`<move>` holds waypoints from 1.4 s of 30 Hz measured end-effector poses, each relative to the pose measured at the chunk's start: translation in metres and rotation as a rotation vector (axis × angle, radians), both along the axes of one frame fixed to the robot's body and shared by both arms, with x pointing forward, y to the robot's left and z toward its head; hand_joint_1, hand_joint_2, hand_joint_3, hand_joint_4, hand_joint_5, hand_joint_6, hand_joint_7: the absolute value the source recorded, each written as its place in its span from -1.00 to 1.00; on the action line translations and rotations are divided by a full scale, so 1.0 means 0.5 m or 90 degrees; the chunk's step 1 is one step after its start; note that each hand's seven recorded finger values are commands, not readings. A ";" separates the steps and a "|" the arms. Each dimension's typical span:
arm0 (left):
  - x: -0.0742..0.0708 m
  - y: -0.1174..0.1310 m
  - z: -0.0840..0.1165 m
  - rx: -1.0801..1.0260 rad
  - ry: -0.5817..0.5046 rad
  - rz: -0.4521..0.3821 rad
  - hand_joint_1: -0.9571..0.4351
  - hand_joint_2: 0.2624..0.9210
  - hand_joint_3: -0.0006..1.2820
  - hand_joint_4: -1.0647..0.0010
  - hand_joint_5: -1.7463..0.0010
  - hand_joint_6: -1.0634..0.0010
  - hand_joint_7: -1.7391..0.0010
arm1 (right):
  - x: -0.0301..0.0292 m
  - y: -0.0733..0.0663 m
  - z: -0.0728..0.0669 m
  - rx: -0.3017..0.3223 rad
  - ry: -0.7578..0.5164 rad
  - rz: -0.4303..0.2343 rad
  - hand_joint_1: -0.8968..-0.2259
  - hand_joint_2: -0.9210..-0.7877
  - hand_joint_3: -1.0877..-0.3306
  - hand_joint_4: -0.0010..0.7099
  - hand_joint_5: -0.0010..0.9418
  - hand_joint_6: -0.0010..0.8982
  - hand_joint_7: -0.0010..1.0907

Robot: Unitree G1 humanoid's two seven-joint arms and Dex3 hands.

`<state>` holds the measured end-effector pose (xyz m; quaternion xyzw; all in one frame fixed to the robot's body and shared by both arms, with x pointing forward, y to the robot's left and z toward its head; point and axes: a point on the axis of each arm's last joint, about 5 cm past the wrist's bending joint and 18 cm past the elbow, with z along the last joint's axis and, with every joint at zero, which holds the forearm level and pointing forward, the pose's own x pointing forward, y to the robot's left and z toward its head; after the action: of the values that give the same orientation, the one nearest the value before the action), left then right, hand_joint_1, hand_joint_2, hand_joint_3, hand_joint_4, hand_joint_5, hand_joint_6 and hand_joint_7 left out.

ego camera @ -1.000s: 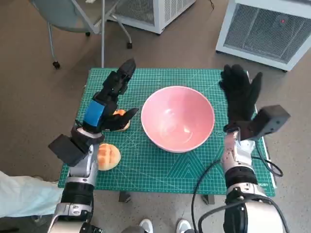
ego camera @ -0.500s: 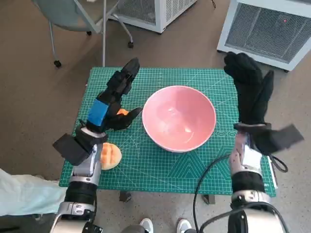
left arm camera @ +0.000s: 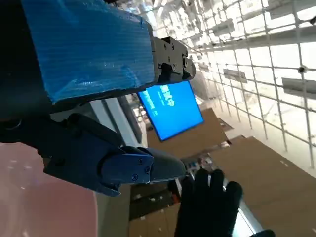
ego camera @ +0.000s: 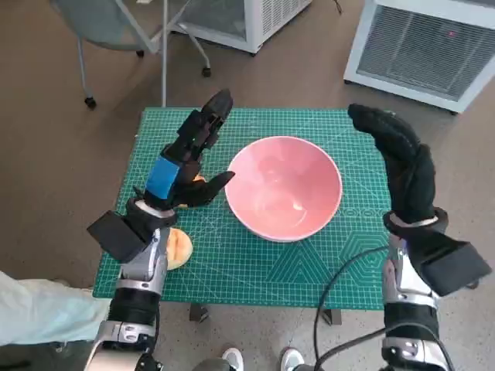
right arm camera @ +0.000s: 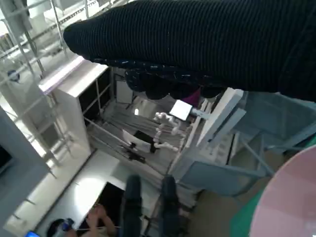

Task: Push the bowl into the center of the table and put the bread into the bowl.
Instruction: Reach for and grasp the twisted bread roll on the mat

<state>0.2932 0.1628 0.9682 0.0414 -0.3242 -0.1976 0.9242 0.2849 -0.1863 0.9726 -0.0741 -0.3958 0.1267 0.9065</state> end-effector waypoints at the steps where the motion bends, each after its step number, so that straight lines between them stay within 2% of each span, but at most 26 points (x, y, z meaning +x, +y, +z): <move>1: 0.000 -0.001 0.001 0.000 -0.001 -0.002 -0.45 1.00 -0.42 0.73 1.00 0.70 0.84 | -0.001 -0.001 0.001 -0.006 0.001 -0.002 -0.56 -1.00 -0.18 -0.52 -1.00 -1.00 -0.05; 12: -0.001 -0.002 0.005 -0.003 -0.009 -0.026 -0.45 1.00 -0.41 0.73 1.00 0.69 0.83 | -0.003 0.003 0.006 -0.011 0.022 -0.001 -0.55 -1.00 -0.20 -0.55 -1.00 -1.00 -0.09; 27: -0.001 0.011 0.010 0.023 -0.035 -0.047 -0.43 1.00 -0.42 0.73 1.00 0.70 0.82 | -0.001 0.016 0.011 0.014 0.042 0.023 -0.56 -1.00 -0.18 -0.56 -1.00 -1.00 -0.09; 29: -0.002 0.018 0.012 0.037 -0.040 -0.049 -0.38 1.00 -0.48 0.72 0.99 0.70 0.82 | -0.001 0.018 0.012 0.015 0.043 0.026 -0.56 -1.00 -0.17 -0.57 -1.00 -1.00 -0.09; 31: -0.002 0.030 0.015 0.066 -0.044 -0.052 -0.29 1.00 -0.64 0.70 0.99 0.71 0.82 | -0.002 0.020 0.013 0.015 0.042 0.029 -0.56 -1.00 -0.17 -0.57 -1.00 -1.00 -0.09; 34: -0.002 0.070 0.031 0.163 -0.040 -0.053 -0.11 0.82 -0.83 0.69 1.00 0.67 0.81 | -0.002 0.026 0.014 0.019 0.039 0.034 -0.57 -1.00 -0.17 -0.58 -1.00 -1.00 -0.09; 38: -0.006 0.129 0.063 0.309 -0.005 -0.018 0.05 0.59 -0.96 0.68 1.00 0.55 0.87 | -0.002 0.028 0.014 0.019 0.038 0.036 -0.57 -1.00 -0.16 -0.58 -1.00 -1.00 -0.09; 42: -0.014 0.170 0.108 0.462 0.048 0.078 0.11 0.50 -0.99 0.70 1.00 0.48 0.91 | -0.003 0.028 0.014 0.019 0.037 0.036 -0.58 -1.00 -0.16 -0.58 -1.00 -1.00 -0.09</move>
<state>0.2860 0.2480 1.0221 0.3782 -0.1957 -0.2455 0.8709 0.2834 -0.1723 0.9795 -0.0461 -0.3729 0.1483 0.9148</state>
